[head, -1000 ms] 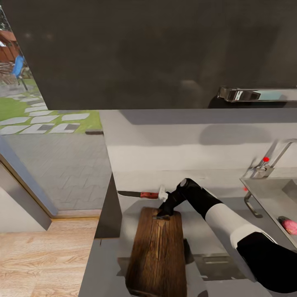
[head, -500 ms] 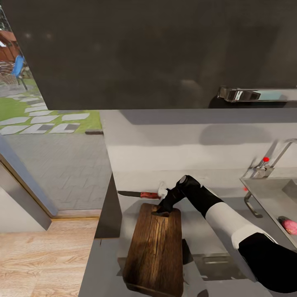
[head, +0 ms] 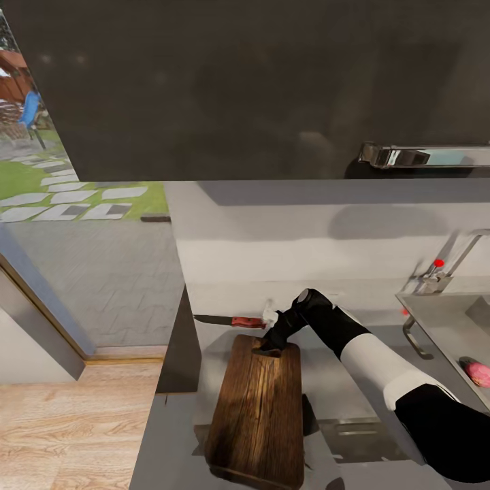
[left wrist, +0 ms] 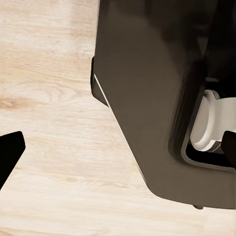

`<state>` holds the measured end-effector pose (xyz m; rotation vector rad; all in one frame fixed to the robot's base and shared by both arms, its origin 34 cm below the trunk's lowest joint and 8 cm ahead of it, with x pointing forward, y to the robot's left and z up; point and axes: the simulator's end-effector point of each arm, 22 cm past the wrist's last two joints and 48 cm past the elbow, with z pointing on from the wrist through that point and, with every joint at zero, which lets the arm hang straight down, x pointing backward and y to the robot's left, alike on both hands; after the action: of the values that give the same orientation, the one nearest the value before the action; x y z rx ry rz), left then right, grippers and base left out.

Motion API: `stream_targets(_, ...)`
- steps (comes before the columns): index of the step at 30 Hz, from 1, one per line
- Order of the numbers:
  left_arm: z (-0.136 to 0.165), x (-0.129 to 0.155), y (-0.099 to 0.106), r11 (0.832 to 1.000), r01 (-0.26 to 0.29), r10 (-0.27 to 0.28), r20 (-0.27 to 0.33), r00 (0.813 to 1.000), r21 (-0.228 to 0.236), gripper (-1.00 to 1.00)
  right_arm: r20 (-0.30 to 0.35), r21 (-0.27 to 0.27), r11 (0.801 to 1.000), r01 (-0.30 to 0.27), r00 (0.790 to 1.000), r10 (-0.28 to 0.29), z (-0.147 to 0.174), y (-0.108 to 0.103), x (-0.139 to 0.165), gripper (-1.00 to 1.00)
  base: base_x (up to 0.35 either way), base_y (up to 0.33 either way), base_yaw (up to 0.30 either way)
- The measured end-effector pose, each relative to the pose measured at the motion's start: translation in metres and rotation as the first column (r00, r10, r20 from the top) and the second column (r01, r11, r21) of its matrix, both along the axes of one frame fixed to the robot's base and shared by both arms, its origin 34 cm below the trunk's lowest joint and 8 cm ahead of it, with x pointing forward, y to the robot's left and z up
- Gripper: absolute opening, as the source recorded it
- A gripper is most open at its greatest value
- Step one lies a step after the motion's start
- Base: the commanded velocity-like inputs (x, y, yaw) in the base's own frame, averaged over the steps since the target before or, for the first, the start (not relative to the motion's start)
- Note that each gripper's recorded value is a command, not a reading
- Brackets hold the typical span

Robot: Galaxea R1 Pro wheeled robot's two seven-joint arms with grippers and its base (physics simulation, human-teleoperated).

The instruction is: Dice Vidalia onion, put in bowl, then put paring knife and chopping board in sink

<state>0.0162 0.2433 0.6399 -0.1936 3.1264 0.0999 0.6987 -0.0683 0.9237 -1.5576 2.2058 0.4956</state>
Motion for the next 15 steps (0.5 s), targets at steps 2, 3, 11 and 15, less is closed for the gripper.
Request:
stream_targets(2, 0.000, 0.000, 0.000, 1.000, 0.000, 0.000, 0.000, 1.000, 0.000, 1.00, -0.002, -0.004, 1.000, 0.009, 1.000, -0.009, -0.001, -0.004, 0.001, -1.00, 0.000, 0.000, 0.000)
stream_targets(3, 0.000, 0.000, 0.000, 1.000, 0.000, 0.000, 0.000, 1.000, -0.001, 1.00, -0.004, -0.010, 1.000, 0.017, 1.000, -0.017, -0.001, -0.007, 0.001, -1.00, 0.000, 0.000, 0.000)
stream_targets(11, 0.000, 0.000, 0.000, 1.000, 0.000, 0.000, 0.001, 1.000, -0.001, 1.00, -0.016, -0.018, 0.995, 0.101, 0.995, -0.102, 0.004, -0.026, 0.012, -1.00, 0.000, 0.000, 0.000)
stream_targets(15, 0.000, 0.000, 0.000, 1.000, 0.000, 0.000, 0.002, 1.000, -0.001, 1.00, -0.028, 0.044, 0.976, 0.213, 0.977, -0.212, 0.023, -0.034, 0.029, -1.00, 0.000, 0.000, 0.000)
